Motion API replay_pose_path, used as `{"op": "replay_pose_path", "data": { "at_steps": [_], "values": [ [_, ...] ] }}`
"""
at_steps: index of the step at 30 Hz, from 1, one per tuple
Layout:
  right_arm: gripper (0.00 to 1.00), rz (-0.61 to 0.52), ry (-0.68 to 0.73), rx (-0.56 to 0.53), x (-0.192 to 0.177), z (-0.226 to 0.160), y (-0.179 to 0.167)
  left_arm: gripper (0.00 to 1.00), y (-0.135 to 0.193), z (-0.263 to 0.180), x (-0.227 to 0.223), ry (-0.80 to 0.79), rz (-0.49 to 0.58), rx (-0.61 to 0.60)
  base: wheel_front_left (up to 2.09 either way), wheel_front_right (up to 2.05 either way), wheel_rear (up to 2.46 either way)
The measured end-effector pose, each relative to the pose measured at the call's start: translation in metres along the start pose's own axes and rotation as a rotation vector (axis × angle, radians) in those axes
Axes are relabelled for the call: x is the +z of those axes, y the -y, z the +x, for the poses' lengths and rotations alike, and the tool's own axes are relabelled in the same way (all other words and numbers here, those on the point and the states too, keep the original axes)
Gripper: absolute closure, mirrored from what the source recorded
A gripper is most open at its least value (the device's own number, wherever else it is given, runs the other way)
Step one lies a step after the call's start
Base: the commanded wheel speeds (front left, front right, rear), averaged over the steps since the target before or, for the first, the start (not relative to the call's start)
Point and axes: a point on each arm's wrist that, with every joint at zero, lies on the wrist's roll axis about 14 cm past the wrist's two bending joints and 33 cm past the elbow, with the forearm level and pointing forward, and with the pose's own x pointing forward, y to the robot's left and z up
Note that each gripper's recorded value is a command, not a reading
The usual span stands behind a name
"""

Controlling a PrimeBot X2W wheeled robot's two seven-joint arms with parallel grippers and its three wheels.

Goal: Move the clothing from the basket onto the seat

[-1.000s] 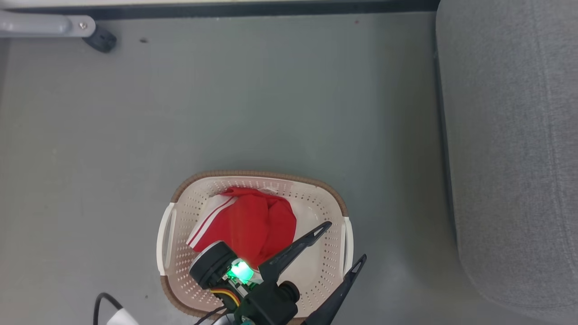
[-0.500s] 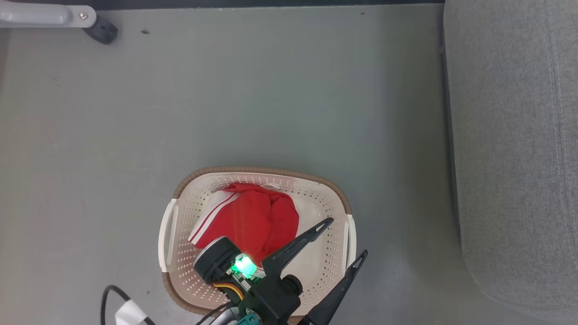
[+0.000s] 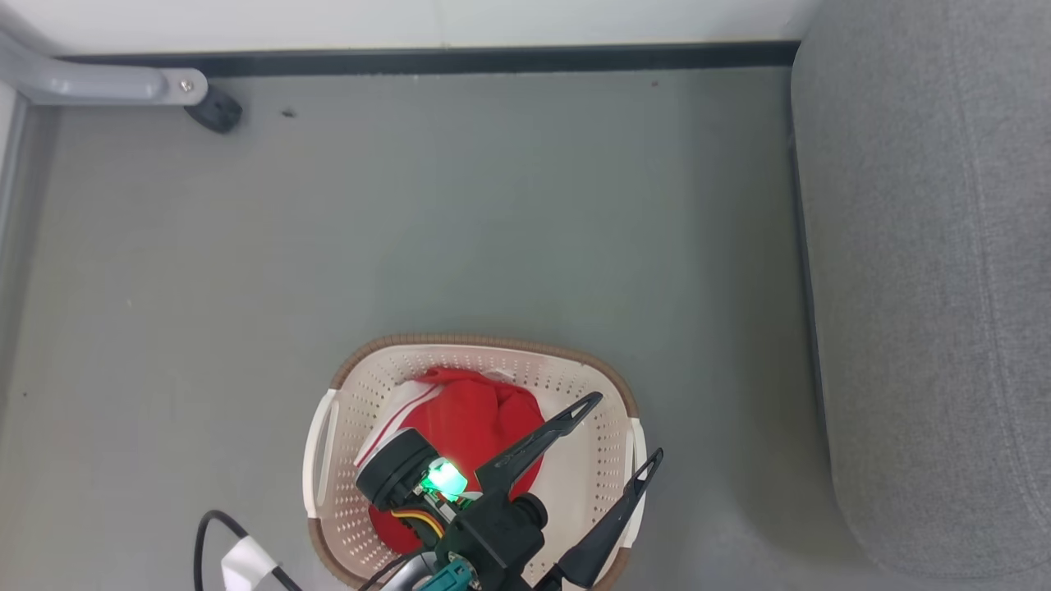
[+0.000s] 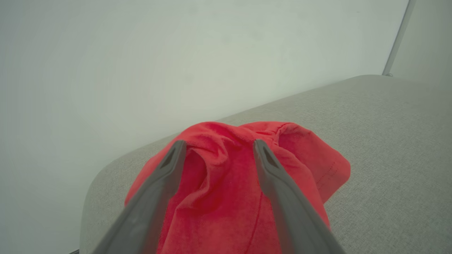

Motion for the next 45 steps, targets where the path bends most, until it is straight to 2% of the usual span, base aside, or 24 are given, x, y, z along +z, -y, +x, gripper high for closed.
{"op": "replay_pose_path", "data": {
  "at_steps": [16, 22, 33, 35, 45],
  "values": [
    [0.00, 0.009, -0.007, 0.047, 0.011, -0.043, -0.002, 0.00, 0.007, -0.017, 0.031, 0.075, 0.063, 0.057, 0.00, 0.00, 0.00],
    [0.00, 0.027, -0.013, 0.139, 0.007, -0.073, -0.029, 0.00, 0.005, -0.030, 0.043, 0.108, 0.075, 0.112, 0.00, 0.00, 0.00],
    [0.00, 0.070, 0.072, 0.348, 0.030, -0.132, -0.090, 0.00, -0.011, -0.064, 0.054, 0.144, 0.108, 0.258, 0.00, 0.00, 0.00],
    [0.00, 0.085, 0.097, 0.416, 0.037, -0.151, -0.109, 0.00, -0.018, -0.074, 0.057, 0.159, 0.087, 0.302, 0.00, 0.00, 0.00],
    [0.00, 0.095, 0.139, 0.516, 0.045, -0.200, -0.128, 0.00, -0.037, -0.103, 0.061, 0.184, 0.093, 0.422, 0.00, 0.00, 0.00]
  ]
}}
